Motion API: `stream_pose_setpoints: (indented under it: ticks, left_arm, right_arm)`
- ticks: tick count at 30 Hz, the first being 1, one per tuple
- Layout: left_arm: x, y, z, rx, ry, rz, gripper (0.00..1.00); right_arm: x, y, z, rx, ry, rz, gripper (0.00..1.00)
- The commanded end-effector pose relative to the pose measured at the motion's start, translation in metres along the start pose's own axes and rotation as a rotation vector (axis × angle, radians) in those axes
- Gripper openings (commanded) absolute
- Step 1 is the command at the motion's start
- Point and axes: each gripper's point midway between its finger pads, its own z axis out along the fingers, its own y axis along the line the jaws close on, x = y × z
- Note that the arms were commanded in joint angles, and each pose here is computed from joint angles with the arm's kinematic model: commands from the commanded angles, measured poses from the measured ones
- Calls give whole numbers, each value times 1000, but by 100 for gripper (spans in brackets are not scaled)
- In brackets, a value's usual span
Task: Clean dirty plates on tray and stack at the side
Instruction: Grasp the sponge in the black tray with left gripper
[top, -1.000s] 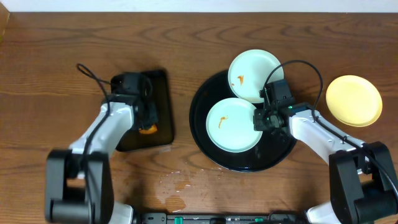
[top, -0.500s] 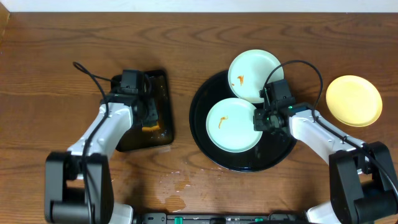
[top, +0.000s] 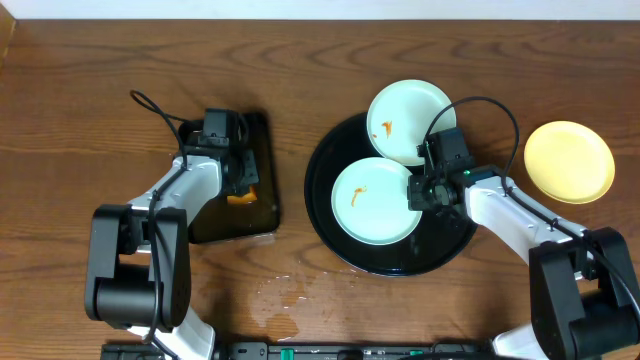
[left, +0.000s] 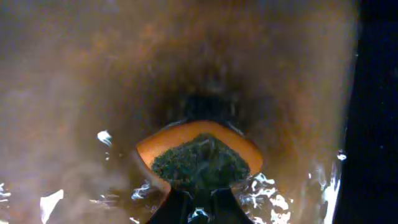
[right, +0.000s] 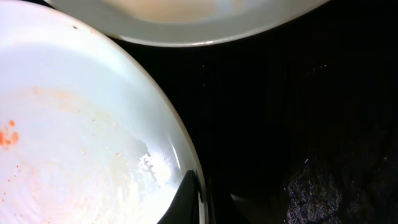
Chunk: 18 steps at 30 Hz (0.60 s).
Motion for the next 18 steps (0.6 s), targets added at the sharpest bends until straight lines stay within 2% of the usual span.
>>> stream_pose_setpoints:
  ticks: [1,2,3,6,11,18]
  left_arm:
    - [17,5,-5,-19,62,9,12]
    - [15,5,-13,-16,51,10,29]
    - [14,4,-20,-13,41,10,38]
    - [14,4,-42,-8,25,10,52]
    - [33,7,-56,-14,89,5,52]
    - [70,10,-26,-19,183,19,45]
  right_arm:
    - [13,-26,8,117,32,0,1]
    - [13,-26,8,117,32,0,1]
    - [13,-26,8,117,32,0,1]
    - [14,-26,8,113,36,0,1]
    - [16,-26,8,114,44,0,1]
    - [16,-26,8,113,43,1,1]
